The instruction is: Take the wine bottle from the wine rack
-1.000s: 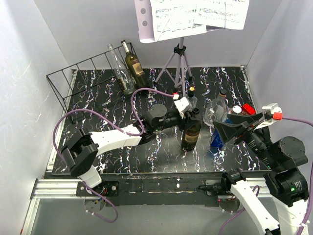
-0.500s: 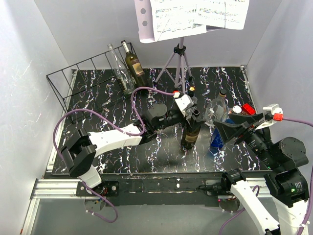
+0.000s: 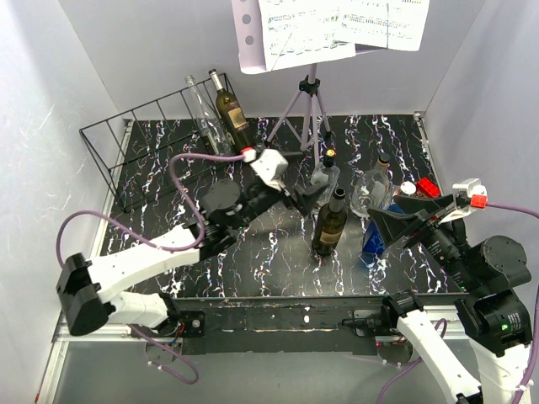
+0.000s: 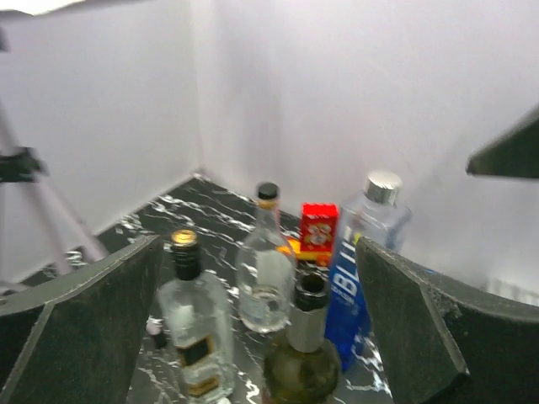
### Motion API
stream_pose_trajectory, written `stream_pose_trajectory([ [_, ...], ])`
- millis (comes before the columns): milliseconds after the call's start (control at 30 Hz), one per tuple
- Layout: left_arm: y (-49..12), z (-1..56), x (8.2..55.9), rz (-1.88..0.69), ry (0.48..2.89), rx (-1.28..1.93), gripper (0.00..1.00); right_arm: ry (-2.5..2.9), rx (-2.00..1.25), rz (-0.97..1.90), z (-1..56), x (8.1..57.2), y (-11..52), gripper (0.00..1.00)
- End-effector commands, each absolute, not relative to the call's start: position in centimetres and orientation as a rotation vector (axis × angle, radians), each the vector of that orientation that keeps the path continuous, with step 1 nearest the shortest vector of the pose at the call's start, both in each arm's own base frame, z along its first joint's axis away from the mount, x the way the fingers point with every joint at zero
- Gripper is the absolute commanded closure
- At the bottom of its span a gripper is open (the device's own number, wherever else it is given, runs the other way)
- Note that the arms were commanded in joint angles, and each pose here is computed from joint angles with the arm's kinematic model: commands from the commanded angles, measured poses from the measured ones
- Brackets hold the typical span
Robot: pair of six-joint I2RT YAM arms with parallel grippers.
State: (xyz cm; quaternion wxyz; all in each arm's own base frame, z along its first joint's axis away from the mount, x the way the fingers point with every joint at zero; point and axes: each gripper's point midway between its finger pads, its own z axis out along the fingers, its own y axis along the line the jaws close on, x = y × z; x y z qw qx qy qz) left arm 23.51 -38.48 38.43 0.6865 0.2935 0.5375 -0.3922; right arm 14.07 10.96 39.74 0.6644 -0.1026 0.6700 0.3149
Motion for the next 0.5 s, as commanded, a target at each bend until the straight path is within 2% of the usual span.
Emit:
stream_pose_trajectory([
  [0,-32.6,39.2,26.1,-0.63,1.27,0.474,0.02,1.458,-0.237,0.735,41.3,13.4,11.0,0.18],
  [200,-24.1,36.7,32.0,-0.467,1.524,0.215,0.02,1.454,-0.252,0.762,41.6,12.9,11.3,0.18],
  [467,-13.4,35.6,39.5,-0.337,1.587,-0.045,0.05,1.457,-0.279,0.758,41.6,13.1,11.6,0.18],
])
